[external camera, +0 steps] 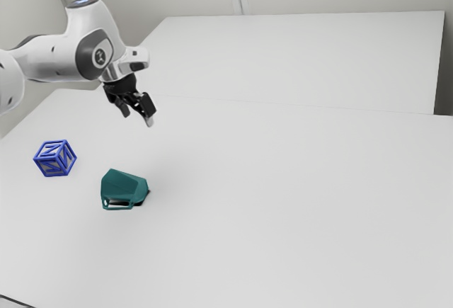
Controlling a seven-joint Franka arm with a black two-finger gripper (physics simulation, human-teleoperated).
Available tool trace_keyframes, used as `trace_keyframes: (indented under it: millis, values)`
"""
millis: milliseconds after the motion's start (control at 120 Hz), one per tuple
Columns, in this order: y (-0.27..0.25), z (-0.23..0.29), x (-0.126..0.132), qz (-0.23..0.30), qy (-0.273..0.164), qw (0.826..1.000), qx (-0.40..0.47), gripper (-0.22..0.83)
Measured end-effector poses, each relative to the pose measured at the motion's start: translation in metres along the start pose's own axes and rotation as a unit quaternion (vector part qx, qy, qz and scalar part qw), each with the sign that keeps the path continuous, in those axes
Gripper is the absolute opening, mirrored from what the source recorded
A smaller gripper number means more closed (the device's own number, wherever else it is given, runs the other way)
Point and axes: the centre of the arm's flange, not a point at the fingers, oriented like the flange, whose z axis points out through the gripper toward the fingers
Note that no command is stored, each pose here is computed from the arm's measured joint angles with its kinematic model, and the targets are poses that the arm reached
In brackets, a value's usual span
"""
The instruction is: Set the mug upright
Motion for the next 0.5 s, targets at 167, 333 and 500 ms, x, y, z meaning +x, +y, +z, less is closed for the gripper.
trace_keyframes:
  millis: [167,333,500]
  values:
    - [-0.032,0.000,-0.020,-0.041,0.009,0.999,-0.019,0.62]
    - [-0.090,0.011,-0.057,-0.113,0.018,0.991,-0.075,0.62]
    - [-0.118,0.036,-0.079,-0.142,0.018,0.979,-0.146,0.62]
